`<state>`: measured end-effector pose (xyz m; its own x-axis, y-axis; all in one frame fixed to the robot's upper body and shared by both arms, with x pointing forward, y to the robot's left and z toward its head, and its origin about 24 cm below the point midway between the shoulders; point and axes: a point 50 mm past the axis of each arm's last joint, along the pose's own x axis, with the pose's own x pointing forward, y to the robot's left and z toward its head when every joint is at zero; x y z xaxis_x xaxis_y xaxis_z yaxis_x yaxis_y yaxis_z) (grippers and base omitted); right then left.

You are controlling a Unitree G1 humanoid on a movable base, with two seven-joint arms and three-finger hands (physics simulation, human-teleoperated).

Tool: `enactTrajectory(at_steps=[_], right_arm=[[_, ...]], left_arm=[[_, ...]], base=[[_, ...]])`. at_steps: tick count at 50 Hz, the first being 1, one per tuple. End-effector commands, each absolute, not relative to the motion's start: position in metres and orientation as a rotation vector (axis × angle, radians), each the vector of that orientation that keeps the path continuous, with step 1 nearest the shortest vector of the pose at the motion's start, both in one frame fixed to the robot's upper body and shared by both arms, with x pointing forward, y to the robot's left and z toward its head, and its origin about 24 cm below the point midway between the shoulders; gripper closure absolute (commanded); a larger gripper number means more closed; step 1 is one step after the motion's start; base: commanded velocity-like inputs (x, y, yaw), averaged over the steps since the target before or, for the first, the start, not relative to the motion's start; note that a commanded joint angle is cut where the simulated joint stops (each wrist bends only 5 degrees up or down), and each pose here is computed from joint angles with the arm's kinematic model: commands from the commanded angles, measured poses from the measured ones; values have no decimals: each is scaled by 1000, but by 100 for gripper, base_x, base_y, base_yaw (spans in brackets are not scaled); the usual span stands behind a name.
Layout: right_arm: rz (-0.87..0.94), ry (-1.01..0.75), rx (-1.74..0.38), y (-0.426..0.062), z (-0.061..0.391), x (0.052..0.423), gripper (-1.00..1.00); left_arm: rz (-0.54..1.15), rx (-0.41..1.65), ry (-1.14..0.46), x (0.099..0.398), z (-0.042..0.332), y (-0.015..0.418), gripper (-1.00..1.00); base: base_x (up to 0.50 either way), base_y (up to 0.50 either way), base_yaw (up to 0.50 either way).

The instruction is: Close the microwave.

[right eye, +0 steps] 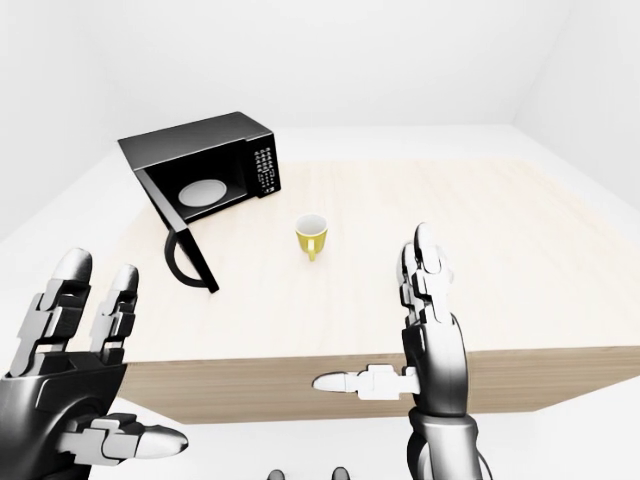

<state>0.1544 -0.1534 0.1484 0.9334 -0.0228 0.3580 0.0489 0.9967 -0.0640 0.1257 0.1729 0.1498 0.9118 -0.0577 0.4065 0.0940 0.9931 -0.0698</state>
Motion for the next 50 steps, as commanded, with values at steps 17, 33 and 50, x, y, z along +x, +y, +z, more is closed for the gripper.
enactTrajectory(at_steps=[17,33,50], right_arm=[[-31,-349,-81,-152,144,156,-100],[-30,-348,-81,-152,144,156,-100],[-29,-348,-81,-152,144,156,-100]], left_arm=[[-76,-85,-409,129,147,173,-100],[-77,-84,-407,129,147,173,-100],[-77,-85,-405,129,147,173,-100]], base=[[0,50,0],[0,50,0],[0,50,0]])
